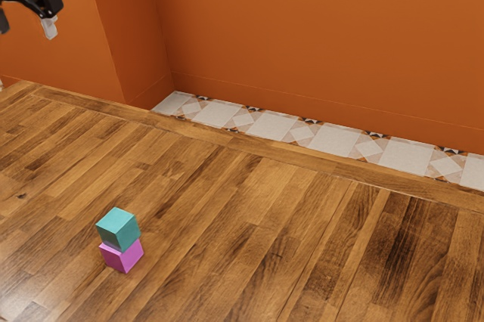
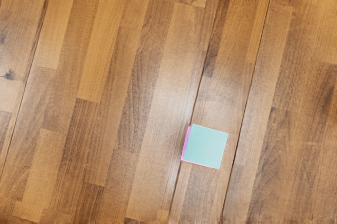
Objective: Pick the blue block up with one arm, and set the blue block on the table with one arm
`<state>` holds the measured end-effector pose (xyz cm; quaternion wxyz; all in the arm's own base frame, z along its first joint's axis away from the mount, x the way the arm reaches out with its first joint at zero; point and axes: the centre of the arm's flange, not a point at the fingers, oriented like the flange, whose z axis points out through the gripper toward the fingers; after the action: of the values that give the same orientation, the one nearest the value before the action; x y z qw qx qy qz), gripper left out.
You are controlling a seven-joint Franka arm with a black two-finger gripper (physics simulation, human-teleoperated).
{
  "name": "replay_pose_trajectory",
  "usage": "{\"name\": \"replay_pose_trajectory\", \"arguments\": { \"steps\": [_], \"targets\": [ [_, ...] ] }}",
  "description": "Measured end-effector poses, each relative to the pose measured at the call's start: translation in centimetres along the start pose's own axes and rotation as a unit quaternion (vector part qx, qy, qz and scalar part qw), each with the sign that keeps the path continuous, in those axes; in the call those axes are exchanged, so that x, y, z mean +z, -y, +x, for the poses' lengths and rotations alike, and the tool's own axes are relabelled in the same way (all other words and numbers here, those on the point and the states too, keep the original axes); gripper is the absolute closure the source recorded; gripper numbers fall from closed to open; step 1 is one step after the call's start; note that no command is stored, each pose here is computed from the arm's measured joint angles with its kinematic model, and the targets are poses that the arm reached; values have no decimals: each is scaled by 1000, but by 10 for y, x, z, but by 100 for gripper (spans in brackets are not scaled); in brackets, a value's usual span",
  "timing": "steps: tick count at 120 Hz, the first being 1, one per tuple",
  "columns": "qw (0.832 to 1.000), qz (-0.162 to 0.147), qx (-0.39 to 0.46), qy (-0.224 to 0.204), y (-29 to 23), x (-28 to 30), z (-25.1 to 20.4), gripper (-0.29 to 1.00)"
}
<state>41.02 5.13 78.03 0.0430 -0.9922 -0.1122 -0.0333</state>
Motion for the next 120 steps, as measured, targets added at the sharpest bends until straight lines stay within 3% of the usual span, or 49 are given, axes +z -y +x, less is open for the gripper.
{"name": "replay_pose_trajectory", "arguments": {
  "steps": [19,42,86,120],
  "targets": [
    [999,10,43,20,-45,7,-4,0],
    [998,29,41,38,-45,18,-28,0],
    [993,0,98,68,-64,124,-64,0],
    [993,15,98,66,-54,186,-75,0]
  ]
}}
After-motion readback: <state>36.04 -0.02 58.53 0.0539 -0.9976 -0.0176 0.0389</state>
